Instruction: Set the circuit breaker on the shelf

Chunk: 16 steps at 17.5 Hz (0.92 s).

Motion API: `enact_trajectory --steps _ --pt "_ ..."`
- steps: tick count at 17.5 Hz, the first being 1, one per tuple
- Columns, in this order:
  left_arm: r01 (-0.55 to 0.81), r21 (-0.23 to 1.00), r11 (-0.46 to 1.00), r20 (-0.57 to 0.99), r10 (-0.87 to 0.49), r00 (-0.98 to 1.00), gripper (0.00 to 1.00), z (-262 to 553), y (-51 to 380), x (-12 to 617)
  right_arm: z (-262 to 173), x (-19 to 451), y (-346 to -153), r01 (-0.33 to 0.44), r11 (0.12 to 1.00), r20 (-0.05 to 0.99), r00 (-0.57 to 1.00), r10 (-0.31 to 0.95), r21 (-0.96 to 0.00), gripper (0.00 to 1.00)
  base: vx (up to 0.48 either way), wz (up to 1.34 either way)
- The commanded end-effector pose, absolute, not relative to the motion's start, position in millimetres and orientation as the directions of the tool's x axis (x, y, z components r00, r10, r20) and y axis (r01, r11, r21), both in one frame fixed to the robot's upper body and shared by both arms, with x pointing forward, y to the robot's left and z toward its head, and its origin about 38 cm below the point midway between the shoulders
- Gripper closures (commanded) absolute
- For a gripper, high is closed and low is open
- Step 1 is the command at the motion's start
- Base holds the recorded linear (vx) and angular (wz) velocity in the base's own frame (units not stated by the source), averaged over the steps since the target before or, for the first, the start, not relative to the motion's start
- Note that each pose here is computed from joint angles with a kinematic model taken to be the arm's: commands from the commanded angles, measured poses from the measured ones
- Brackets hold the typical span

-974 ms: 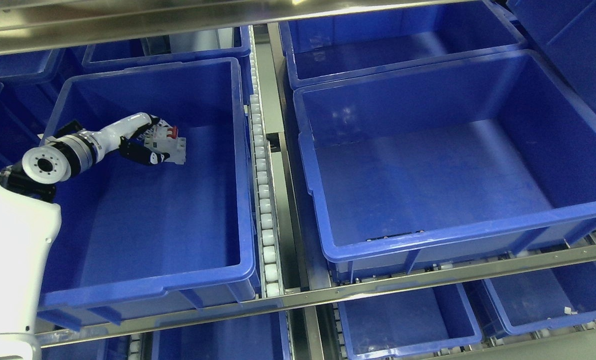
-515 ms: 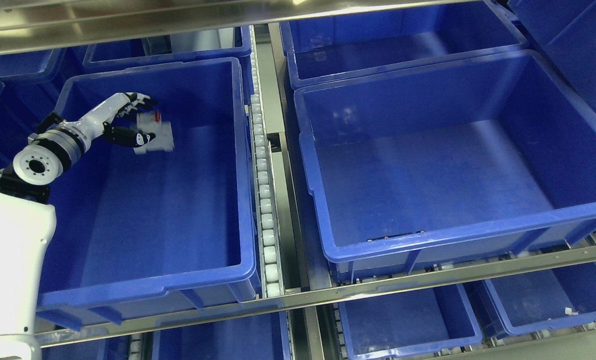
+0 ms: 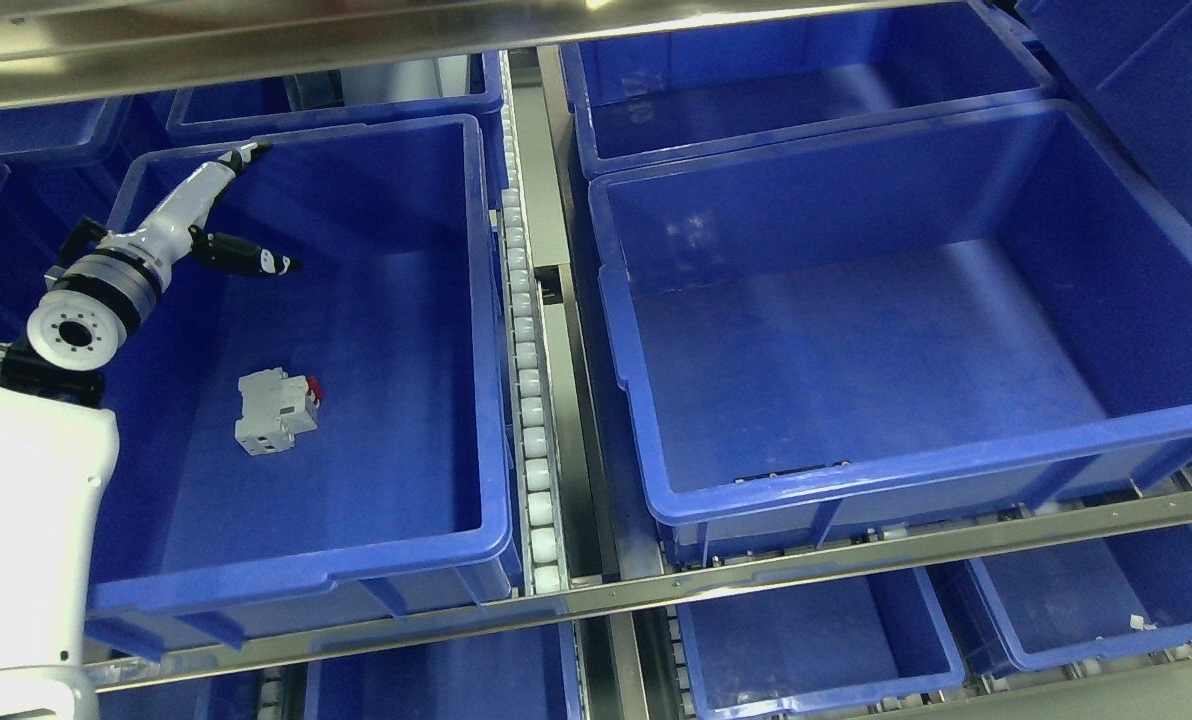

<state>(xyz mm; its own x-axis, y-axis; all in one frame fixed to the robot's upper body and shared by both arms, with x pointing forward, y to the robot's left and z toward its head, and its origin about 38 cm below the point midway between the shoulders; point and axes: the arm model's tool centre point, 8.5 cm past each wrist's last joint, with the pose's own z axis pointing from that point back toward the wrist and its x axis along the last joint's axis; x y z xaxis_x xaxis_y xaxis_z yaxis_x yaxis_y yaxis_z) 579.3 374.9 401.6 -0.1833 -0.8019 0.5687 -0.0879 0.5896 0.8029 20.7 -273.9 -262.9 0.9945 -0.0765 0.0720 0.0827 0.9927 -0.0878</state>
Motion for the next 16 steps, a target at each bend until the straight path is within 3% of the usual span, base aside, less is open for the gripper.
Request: enact_trajectory --steps 1,3,5,7,9,12,16 --pt "-0.218 0.57 0.792 0.717 -0.609 -0.339 0.0 455.7 367.0 571.5 -261.7 21.0 -285.1 0.082 0.991 0.074 0.994 -0.074 -0.104 0.0 0.0 0.0" --pt "-0.224 0.401 0.888 0.774 -0.46 -0.435 0.0 466.5 358.4 565.3 -261.7 21.0 -285.1 0.082 0.991 0.074 0.994 -0.074 -0.104 0.0 0.0 0.0" --pt "-0.19 0.097 0.977 0.784 -0.192 -0.59 0.0 473.3 340.3 553.5 -261.8 20.0 -285.1 0.082 0.991 0.073 0.995 -0.074 -0.104 0.0 0.0 0.0" --pt "-0.244 -0.046 0.969 0.744 -0.13 -0.655 0.0 477.9 358.4 534.8 -261.7 21.0 -285.1 0.082 0.991 0.074 0.994 -0.074 -0.104 0.0 0.0 0.0" --pt "-0.312 -0.064 0.948 0.731 -0.169 -0.662 0.0 469.2 366.1 517.7 -261.7 21.0 -285.1 0.082 0.991 0.074 0.994 -0.074 -0.104 0.0 0.0 0.0" --pt "-0.302 0.057 0.952 0.752 -0.24 -0.615 0.0 446.6 335.8 497.1 -261.7 21.0 -285.1 0.082 0.991 0.074 0.994 -0.074 -0.104 0.0 -0.018 0.01" --pt "-0.29 0.122 0.949 0.751 -0.279 -0.599 0.0 424.4 318.6 481.5 -261.7 21.0 -285.1 0.083 0.991 0.074 0.994 -0.076 -0.104 0.0 -0.069 0.08"
